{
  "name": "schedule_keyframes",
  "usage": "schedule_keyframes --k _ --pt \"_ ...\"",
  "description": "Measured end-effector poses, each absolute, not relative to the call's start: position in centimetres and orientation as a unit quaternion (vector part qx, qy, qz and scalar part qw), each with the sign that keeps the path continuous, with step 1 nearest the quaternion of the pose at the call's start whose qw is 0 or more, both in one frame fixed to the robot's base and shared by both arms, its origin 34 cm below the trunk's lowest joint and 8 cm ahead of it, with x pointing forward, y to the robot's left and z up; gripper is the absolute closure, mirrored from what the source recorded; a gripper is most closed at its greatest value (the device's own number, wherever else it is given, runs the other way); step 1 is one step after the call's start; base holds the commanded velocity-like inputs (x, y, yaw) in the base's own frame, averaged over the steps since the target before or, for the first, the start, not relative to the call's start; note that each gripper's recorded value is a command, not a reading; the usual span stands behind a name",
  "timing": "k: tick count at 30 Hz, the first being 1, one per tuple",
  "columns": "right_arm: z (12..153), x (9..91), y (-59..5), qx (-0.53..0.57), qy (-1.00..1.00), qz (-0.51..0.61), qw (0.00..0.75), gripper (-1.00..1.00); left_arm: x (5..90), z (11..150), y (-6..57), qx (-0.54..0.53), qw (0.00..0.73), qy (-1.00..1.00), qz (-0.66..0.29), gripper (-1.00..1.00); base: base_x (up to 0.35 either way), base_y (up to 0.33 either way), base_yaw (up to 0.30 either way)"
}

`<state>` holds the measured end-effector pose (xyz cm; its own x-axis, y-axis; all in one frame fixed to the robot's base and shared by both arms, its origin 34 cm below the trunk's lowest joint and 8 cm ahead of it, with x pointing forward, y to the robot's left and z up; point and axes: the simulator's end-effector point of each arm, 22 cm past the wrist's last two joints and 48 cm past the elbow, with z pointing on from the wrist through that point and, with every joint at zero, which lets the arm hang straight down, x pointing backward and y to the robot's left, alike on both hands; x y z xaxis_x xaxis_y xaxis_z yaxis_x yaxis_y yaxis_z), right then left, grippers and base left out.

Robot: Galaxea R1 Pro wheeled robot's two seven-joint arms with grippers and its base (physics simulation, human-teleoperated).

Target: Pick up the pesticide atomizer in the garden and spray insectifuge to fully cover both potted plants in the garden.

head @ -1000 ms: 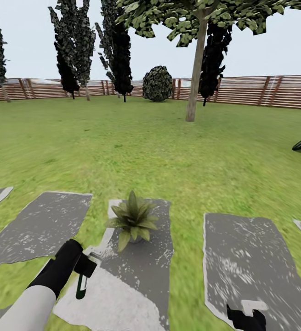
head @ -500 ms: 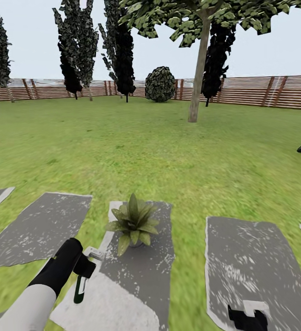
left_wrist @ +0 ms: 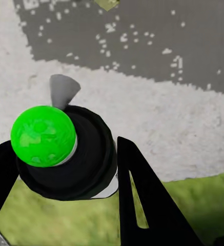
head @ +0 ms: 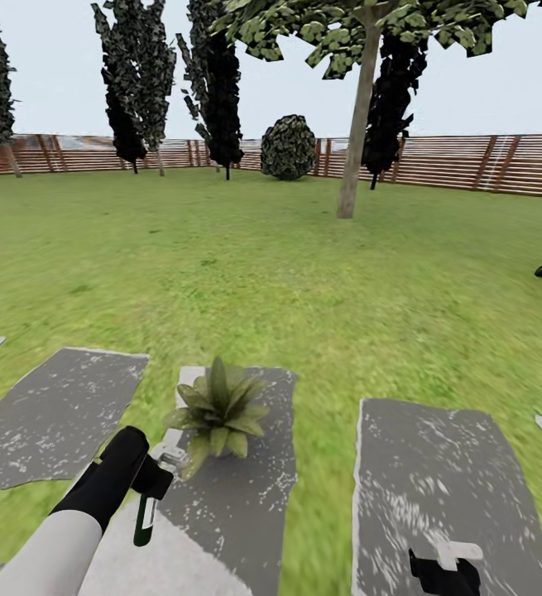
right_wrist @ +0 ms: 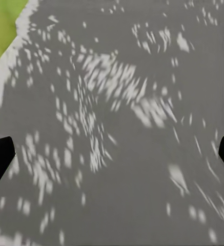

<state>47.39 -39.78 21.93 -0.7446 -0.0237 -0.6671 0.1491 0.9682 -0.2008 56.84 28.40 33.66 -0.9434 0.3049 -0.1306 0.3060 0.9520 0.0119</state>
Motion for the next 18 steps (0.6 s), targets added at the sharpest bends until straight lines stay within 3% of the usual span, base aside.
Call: schedule_keyframes --k 12,18 --pt "21.89 47.41 -39.54 0.034 0.926 -0.120 0.356 -1.00 56.75 33.61 28.46 0.154 0.064 0.986 -0.005 1.00 0.077 -0.273 0.264" --pt "21.89 47.44 -39.56 0.034 0.926 -0.120 0.356 -1.00 56.66 33.55 28.96 0.152 0.063 0.986 -0.002 1.00 -0.165 -0.227 0.139"
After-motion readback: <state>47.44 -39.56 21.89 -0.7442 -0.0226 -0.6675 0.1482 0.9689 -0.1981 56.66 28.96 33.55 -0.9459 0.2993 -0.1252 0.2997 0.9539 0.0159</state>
